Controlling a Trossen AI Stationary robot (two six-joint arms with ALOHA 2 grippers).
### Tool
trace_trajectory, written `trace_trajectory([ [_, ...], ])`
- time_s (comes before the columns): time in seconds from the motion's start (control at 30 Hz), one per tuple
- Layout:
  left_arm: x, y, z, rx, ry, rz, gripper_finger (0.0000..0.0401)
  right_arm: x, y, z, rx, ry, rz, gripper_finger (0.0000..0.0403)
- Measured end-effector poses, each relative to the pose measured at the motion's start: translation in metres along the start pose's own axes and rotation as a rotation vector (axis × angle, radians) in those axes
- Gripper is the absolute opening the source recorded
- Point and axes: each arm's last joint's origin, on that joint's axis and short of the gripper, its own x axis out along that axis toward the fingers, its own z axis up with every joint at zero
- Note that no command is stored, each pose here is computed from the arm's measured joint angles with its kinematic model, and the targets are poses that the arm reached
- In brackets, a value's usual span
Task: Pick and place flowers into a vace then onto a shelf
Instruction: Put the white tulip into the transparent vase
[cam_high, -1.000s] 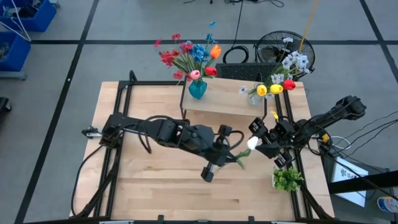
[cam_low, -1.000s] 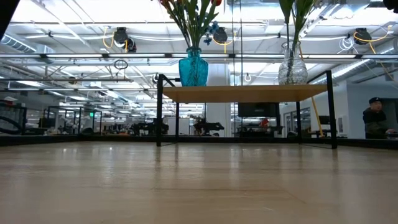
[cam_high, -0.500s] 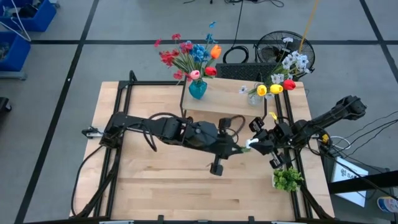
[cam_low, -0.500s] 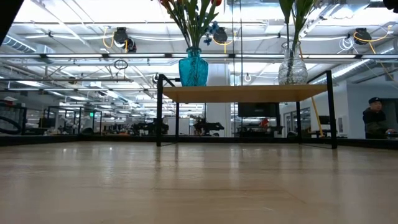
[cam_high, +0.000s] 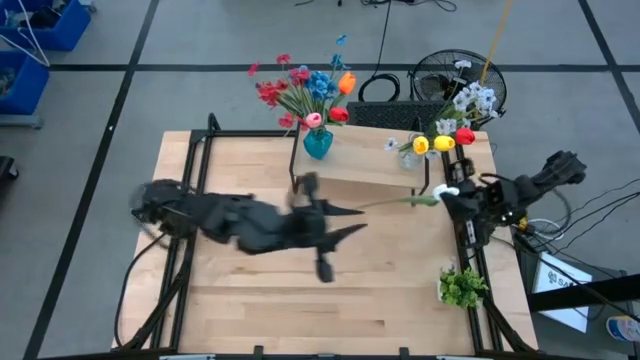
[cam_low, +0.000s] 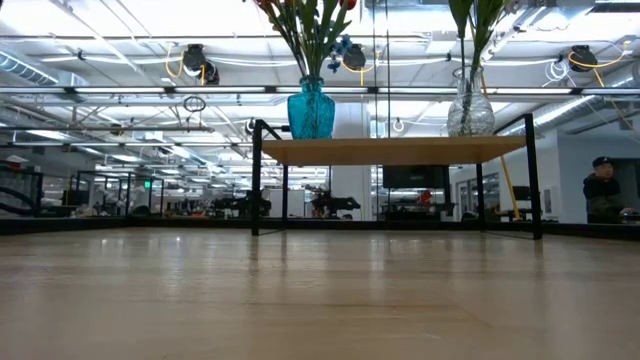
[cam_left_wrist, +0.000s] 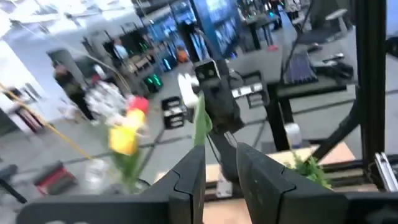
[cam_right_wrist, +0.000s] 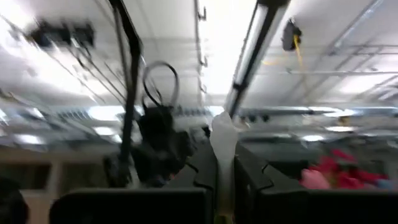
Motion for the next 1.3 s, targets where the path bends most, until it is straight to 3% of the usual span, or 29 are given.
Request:
trace_trajectory([
  [0.2, -0.052, 0.015, 0.029, 0.017, -0.058, 0.079, 0.0097, 0.018, 0.009, 0.036, -0.218, 0.292, -0.155, 0.0014],
  [0.47, -0.084, 0.032, 0.041, 0.038, -0.057, 0.17, 0.0097, 0.062, 0.036, 0.073, -0.517, 0.571, -0.389, 0.0013],
  [0.63, -0.081, 0.035, 0.035, 0.091, -0.006, 0.195, 0.0097, 0.072, 0.065, 0.051, -0.802, 0.725, -0.339, 0.0012],
  [0.87, -0.072, 0.043, 0.025, 0.136, 0.068, 0.212, 0.0097, 0.076, 0.082, 0.031, -0.98, 0.765, -0.249, 0.0012],
  [0.93, -0.07, 0.046, 0.024, 0.117, 0.073, 0.221, 0.0097, 0.076, 0.083, 0.031, -0.983, 0.741, -0.219, 0.0012],
  [1.13, -0.069, 0.048, 0.023, 0.104, 0.074, 0.227, 0.0097, 0.076, 0.069, 0.049, -0.818, 0.633, -0.235, 0.0011],
  [1.3, -0.069, 0.047, 0.023, 0.106, 0.065, 0.194, 0.0097, 0.066, 0.064, 0.036, -0.864, 0.625, -0.194, 0.0011],
])
